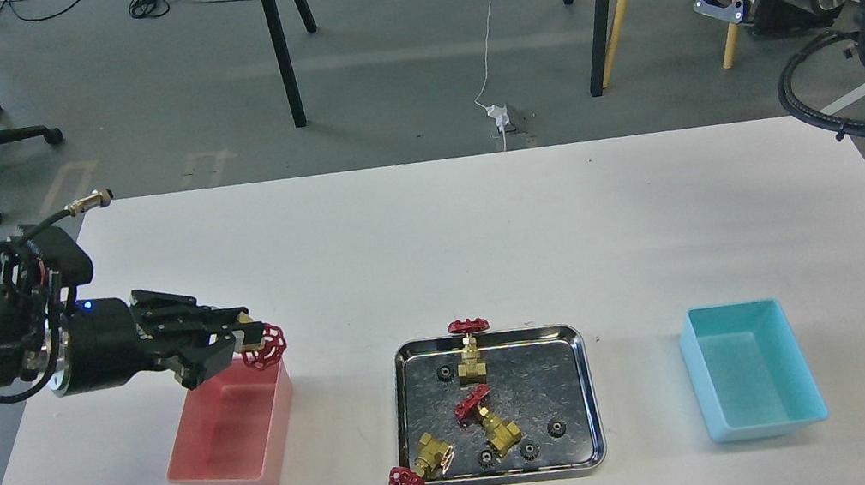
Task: Place valve in pink box and gear in blue box
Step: 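Lift the valve and carry it over the pink box, then lower the valve into the pink box and open the left gripper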
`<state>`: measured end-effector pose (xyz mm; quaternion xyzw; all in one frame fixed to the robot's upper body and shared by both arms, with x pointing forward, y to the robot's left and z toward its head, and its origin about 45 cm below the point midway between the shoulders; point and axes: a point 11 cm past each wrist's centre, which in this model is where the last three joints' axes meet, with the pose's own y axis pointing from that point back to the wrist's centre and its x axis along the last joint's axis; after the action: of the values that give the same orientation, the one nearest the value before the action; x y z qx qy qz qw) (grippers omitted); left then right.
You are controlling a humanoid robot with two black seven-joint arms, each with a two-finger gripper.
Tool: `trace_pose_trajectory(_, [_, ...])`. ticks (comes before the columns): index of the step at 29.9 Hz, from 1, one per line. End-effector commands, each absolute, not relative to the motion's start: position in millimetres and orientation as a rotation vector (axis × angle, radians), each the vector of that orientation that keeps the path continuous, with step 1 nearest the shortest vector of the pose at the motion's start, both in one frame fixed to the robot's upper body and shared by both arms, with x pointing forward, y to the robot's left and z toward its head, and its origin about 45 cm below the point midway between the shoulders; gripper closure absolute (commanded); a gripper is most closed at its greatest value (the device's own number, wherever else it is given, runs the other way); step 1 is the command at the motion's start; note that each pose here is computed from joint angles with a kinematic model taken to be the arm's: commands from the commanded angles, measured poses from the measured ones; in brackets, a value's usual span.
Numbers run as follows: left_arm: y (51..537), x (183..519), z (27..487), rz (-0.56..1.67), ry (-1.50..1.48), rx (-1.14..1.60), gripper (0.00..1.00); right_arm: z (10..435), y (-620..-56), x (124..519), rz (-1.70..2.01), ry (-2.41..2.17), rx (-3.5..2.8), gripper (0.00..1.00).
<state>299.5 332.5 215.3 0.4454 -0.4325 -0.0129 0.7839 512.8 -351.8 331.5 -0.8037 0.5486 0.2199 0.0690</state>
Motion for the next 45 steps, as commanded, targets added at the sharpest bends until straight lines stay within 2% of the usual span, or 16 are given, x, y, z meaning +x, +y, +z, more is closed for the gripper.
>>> trace_pose_trajectory(1, [344.0,284.4,199.6,-0.06,-0.907,0.984,0.8,331.7,-347.8,513.7,0.663,1.642,-2.424,0.01])
trace_pose_trajectory(16, [377.8,284.0,177.2,-0.049,-0.856,1.083,0.8,328.4,-352.0,510.3,0.667,1.648,-2.429,0.01])
trace_pose_trajectory(33, [370.0,280.8,147.2,-0.073,-0.841,1.07,0.79,322.1,-355.6,508.0,0.681,1.66,-2.424,0.01])
trace_pose_trajectory(45, [364.2,280.7,145.5,-0.085,-0.845,1.058,0.62,313.5,-358.5,505.0,0.703,1.67,-2.418,0.01])
